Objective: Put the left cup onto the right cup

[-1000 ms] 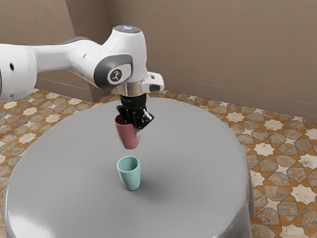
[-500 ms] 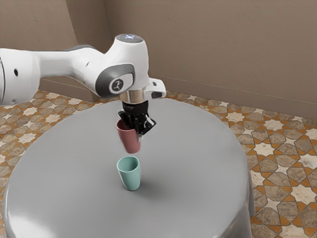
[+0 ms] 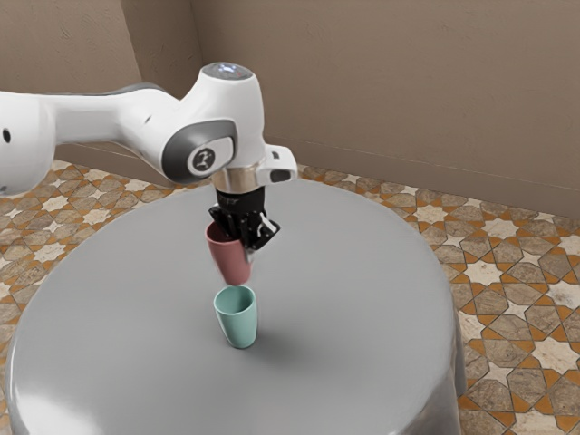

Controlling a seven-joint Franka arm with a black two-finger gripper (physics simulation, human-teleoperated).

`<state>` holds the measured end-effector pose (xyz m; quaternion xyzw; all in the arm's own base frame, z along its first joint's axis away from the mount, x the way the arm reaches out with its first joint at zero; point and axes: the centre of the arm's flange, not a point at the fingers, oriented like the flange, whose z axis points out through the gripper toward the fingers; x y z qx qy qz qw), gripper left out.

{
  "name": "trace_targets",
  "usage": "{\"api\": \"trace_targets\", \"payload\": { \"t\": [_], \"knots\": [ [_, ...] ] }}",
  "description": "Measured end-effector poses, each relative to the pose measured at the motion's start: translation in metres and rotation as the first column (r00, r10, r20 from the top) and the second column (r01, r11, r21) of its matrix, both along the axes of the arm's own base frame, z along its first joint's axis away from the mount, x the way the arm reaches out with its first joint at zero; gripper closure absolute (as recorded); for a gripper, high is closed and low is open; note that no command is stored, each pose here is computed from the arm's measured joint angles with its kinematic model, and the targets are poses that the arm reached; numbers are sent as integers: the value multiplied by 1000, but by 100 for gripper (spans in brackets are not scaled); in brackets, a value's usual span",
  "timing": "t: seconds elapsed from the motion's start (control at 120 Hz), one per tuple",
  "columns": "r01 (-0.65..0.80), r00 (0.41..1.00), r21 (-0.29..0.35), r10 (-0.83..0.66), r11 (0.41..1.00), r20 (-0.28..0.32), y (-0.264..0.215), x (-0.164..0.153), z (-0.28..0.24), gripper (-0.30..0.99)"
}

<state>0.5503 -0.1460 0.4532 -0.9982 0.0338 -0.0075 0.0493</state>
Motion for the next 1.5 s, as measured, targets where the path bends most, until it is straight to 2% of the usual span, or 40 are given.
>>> {"api": "trace_targets", "payload": {
  "t": [0.308, 1.5],
  "knots": [
    [-15, 1000, 4, 15, 1000, -15, 2, -4, -16, 78],
    [-51, 999, -6, 51, 999, 2, 10, -6, -47, 78]
  ]
}}
